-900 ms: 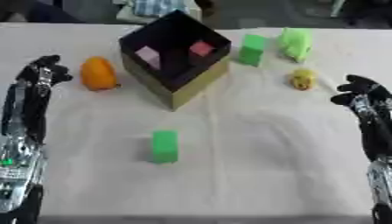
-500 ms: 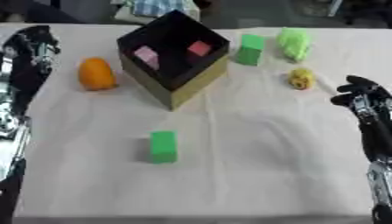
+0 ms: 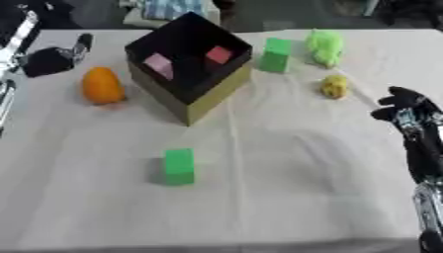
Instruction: Pick up objects on the table and place them in the box.
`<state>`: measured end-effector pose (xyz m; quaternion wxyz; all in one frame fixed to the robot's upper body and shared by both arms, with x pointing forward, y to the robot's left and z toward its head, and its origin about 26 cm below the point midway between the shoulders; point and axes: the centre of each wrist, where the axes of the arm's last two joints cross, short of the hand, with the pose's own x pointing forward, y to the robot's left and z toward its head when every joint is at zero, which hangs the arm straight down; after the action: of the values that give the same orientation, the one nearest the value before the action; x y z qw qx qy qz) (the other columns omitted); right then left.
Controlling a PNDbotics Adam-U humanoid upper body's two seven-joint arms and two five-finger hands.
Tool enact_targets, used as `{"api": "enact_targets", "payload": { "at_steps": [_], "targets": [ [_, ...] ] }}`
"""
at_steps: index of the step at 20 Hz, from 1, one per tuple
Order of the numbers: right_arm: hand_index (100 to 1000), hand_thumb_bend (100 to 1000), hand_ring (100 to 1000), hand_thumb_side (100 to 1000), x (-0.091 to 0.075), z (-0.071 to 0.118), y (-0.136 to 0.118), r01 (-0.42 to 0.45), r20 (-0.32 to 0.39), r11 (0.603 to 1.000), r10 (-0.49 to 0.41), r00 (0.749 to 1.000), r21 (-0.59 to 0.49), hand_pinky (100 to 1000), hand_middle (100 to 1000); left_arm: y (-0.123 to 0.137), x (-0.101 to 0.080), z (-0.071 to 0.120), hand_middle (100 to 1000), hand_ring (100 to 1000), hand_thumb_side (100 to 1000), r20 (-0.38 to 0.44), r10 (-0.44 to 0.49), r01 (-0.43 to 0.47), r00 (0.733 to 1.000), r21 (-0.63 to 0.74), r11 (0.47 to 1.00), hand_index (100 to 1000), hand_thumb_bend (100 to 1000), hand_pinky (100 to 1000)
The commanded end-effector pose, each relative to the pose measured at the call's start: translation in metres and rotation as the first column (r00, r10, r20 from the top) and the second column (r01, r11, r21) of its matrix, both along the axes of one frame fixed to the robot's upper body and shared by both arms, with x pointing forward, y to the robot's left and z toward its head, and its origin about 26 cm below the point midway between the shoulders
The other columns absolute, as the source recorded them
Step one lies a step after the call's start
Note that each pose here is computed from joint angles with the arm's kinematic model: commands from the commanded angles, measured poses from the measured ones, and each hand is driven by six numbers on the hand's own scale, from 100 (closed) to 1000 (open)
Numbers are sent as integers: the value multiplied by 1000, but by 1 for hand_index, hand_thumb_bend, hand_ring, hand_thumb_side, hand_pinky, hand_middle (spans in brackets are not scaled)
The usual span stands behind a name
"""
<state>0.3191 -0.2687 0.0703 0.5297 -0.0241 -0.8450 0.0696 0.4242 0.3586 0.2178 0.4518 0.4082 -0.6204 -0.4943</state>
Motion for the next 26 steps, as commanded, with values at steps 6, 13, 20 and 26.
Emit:
{"api": "enact_targets", "payload": {
  "at_steps": [6, 13, 20, 26],
  "targets": [
    [774, 100, 589, 577, 0, 5, -4, -6, 13, 1000, 7, 1000, -21, 691, 614, 6, 31, -11, 725, 711, 296, -221, 47, 5, 974, 233, 973, 862, 321, 790],
    [774, 100, 589, 578, 0, 4, -3, -9, 10, 1000, 9, 1000, -19, 691, 614, -3, 44, -33, 735, 718, 226, -259, 72, 2, 963, 275, 961, 864, 296, 787],
    [774, 100, 589, 578, 0, 4, -4, -6, 10, 1000, 6, 1000, -18, 691, 614, -3, 44, -38, 473, 505, 100, -214, 78, -8, 974, 308, 951, 653, 100, 677],
    [774, 100, 589, 578, 0, 4, -4, -4, 11, 1000, 4, 1000, -19, 691, 614, -5, 36, -2, 394, 448, 100, -21, 31, -24, 999, 269, 963, 564, 100, 642]
  ]
}}
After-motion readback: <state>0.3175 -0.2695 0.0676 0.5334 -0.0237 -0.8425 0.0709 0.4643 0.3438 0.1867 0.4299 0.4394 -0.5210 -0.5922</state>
